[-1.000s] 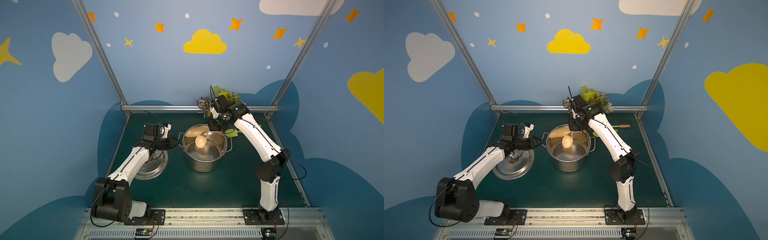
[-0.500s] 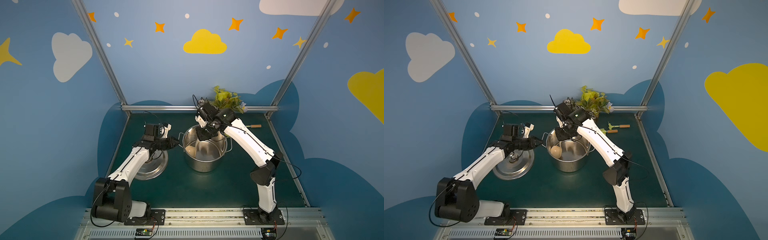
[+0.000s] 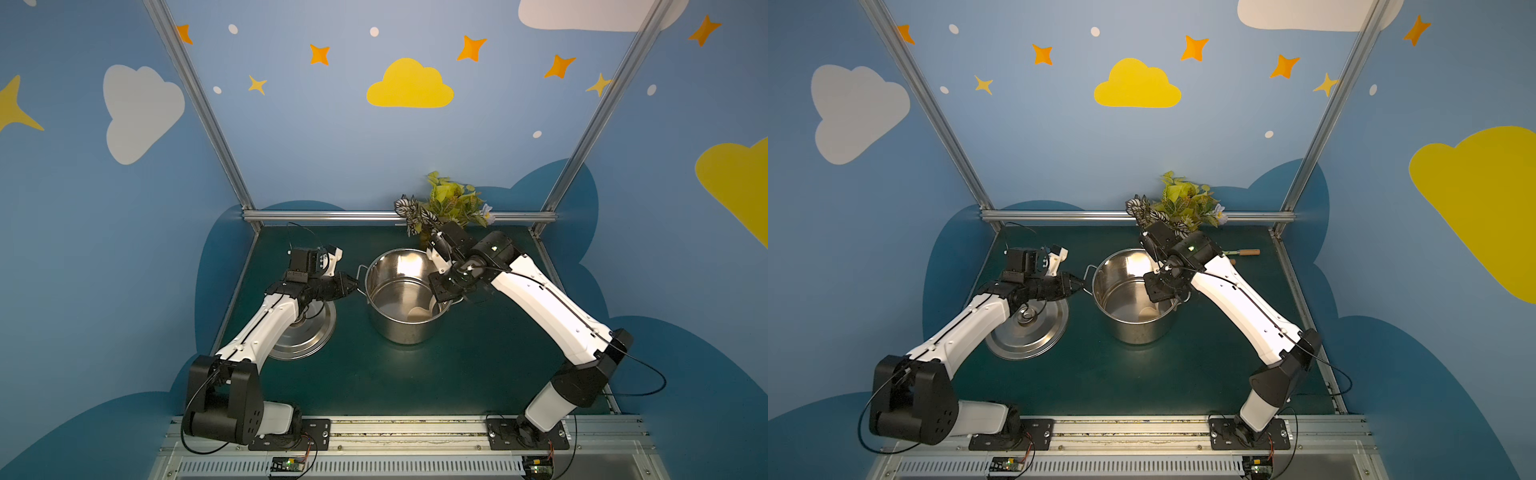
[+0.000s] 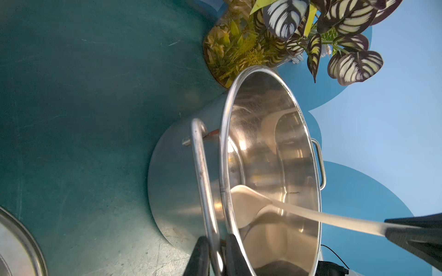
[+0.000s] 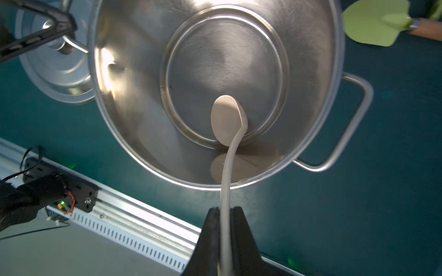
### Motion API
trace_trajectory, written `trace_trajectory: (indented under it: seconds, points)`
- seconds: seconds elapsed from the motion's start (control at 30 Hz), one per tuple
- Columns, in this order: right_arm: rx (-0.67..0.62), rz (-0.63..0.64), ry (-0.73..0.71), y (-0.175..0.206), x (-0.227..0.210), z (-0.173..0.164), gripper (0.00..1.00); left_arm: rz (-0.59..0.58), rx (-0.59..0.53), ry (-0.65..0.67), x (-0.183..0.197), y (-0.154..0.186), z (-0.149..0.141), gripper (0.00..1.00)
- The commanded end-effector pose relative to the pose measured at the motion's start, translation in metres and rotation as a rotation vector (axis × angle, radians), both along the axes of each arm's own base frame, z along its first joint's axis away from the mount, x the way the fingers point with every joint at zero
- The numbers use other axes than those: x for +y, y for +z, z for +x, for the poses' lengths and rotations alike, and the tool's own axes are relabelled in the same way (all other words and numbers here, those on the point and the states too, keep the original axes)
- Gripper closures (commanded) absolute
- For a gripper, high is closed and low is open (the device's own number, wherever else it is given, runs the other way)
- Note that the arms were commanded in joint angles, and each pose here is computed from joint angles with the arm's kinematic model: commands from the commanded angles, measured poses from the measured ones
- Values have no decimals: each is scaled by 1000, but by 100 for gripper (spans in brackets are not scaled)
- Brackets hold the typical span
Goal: Stir the soup with a spoon
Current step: Stir the soup in the pan with a stick.
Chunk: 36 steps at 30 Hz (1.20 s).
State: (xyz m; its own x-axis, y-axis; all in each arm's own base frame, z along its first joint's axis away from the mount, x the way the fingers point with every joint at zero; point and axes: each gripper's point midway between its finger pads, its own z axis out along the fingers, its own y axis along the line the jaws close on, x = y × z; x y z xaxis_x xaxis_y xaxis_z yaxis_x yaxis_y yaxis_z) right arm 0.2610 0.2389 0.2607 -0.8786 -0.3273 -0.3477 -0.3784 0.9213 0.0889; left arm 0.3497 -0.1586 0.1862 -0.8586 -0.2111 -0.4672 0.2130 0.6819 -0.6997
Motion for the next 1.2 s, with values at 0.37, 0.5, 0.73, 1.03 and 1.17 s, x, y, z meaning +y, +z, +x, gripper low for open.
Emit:
trace_trajectory:
  seconds: [0.37,0.5,0.73,1.03,1.17]
  points:
    - [-93,-19,-109,14,-19,76,100,-13,-9,-36,-4,2,-8,84]
    - [-74,49,-93,15,10,92,100,-12,-10,-38,-4,2,-8,85]
    - [-75,120,11,13,68,99,100,-15,-14,-37,-3,4,-7,85]
    - [-37,140,139,13,109,59,100,-24,-17,-35,-2,6,-7,85]
    - [0,104,175,11,109,30,100,-24,-19,-32,-2,7,-7,84]
